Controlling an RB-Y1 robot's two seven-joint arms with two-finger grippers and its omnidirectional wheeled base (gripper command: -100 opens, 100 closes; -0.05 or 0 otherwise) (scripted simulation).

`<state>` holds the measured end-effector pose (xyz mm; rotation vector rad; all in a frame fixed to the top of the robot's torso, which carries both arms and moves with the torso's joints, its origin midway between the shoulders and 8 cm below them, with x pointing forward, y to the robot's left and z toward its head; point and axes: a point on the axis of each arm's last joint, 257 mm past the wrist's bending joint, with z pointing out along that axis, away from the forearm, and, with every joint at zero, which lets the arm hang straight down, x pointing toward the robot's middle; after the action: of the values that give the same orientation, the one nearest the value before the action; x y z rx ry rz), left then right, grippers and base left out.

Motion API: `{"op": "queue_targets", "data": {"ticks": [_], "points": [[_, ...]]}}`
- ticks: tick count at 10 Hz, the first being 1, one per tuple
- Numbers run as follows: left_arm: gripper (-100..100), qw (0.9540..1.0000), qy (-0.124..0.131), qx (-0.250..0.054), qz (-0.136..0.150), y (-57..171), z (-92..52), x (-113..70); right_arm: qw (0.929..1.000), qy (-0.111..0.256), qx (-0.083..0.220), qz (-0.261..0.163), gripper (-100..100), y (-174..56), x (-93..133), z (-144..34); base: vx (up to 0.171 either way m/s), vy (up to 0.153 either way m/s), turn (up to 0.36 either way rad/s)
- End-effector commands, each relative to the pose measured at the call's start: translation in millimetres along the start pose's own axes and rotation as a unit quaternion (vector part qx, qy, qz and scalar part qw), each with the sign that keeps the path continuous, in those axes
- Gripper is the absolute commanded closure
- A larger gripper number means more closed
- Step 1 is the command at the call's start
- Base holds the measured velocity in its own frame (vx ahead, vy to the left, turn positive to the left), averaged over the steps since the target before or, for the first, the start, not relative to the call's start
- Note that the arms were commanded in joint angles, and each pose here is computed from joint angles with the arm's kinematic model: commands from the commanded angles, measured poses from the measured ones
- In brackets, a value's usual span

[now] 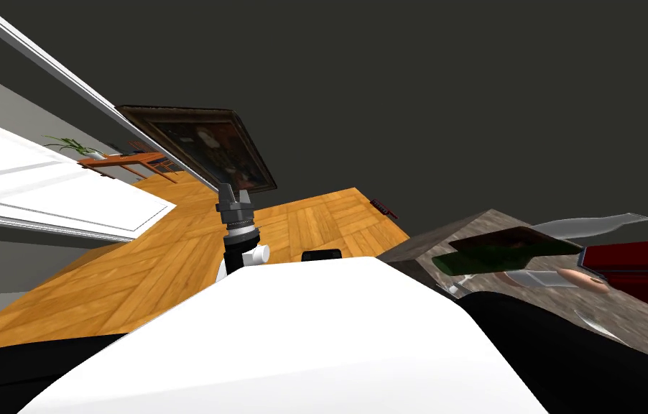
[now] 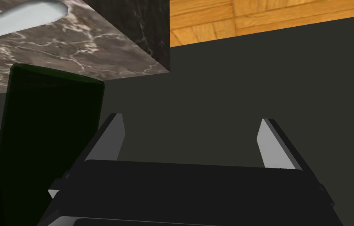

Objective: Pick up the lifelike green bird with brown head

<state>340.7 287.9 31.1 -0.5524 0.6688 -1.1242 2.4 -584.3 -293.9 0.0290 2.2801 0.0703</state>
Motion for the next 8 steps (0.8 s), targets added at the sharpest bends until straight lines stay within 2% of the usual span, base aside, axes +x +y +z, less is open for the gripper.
{"op": "queue_targets", "data": {"ticks": [1,3,4,5,7,8], "points": [[0,1.0,0.0,0.0,0.0,0,0.0,0.0,0.9989,0.038,0.006,-0.028,-100,-10,18,-19.7,0.028,-0.088,0.173],[0,1.0,0.0,0.0,0.0,0,0.0,0.0,0.9986,0.044,0.015,-0.023,-100,-16,25,-25.7,0.021,-0.08,0.074],[0,1.0,0.0,0.0,0.0,0,0.0,0.0,0.9954,0.081,0.021,-0.047,-100,-24,41,-46.0,0.028,-0.122,0.151],[0,1.0,0.0,0.0,0.0,0,0.0,0.0,0.9956,0.078,0.016,-0.049,-100,-21,38,-42.7,0.023,-0.125,0.132],[0,1.0,0.0,0.0,0.0,0,0.0,0.0,0.995,0.085,0.026,-0.044,-100,-27,44,-49.7,0.003,-0.032,0.0],[0,1.0,0.0,0.0,0.0,0,0.0,0.0,0.9899,0.123,0.032,-0.064,-100,-35,61,-71.8,0.02,-0.085,0.19]]}}
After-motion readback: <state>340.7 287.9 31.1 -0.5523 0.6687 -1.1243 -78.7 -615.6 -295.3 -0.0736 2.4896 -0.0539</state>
